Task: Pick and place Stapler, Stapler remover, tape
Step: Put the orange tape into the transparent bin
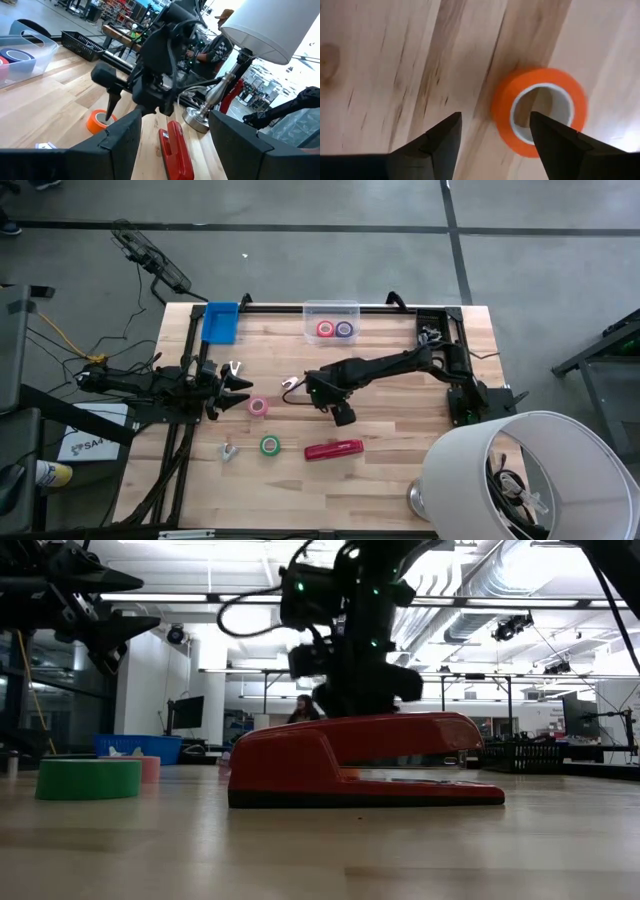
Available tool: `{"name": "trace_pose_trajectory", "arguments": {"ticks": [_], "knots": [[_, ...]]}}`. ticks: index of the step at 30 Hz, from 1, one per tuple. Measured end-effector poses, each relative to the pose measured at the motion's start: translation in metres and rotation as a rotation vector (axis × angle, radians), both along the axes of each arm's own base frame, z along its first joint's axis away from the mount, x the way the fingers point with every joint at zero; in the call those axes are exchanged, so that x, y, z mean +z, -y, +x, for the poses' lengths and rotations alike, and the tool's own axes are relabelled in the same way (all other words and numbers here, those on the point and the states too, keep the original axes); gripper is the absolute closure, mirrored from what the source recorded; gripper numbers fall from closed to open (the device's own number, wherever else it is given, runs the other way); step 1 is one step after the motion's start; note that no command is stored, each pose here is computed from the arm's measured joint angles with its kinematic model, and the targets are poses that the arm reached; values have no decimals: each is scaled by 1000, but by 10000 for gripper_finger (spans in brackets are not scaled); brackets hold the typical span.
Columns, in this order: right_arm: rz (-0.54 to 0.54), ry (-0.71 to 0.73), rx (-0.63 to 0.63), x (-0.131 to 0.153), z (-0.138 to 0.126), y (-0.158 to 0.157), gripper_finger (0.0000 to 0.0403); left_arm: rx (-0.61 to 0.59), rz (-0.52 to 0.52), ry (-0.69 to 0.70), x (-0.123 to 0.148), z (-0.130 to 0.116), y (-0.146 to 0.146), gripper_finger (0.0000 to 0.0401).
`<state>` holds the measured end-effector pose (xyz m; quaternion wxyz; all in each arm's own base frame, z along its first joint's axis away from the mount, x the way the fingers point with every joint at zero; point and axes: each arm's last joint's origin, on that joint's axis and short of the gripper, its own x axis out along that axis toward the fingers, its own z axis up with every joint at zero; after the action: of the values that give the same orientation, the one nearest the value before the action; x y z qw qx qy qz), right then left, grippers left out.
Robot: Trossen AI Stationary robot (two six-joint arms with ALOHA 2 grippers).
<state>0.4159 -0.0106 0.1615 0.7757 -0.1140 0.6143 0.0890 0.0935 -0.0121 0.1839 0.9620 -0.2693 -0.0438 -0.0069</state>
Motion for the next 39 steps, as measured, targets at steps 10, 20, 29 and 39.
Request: {"name": "trace_pose_trajectory", "arguments": {"ticks": [10, 20, 29, 39], "knots": [[-7, 9, -1, -13, -4, 0, 198, 0, 0, 0, 0, 0, 0, 172], [-66, 6, -15, -13, -4, 2, 283, -1, 0, 0, 0, 0, 0, 172], [-66, 7, -17, -11, -3, 2, 373, -1, 0, 0, 0, 0, 0, 172], [-33, 151, -152, 42, -13, 28, 370, -4, 0, 0, 0, 0, 0, 172]]}}
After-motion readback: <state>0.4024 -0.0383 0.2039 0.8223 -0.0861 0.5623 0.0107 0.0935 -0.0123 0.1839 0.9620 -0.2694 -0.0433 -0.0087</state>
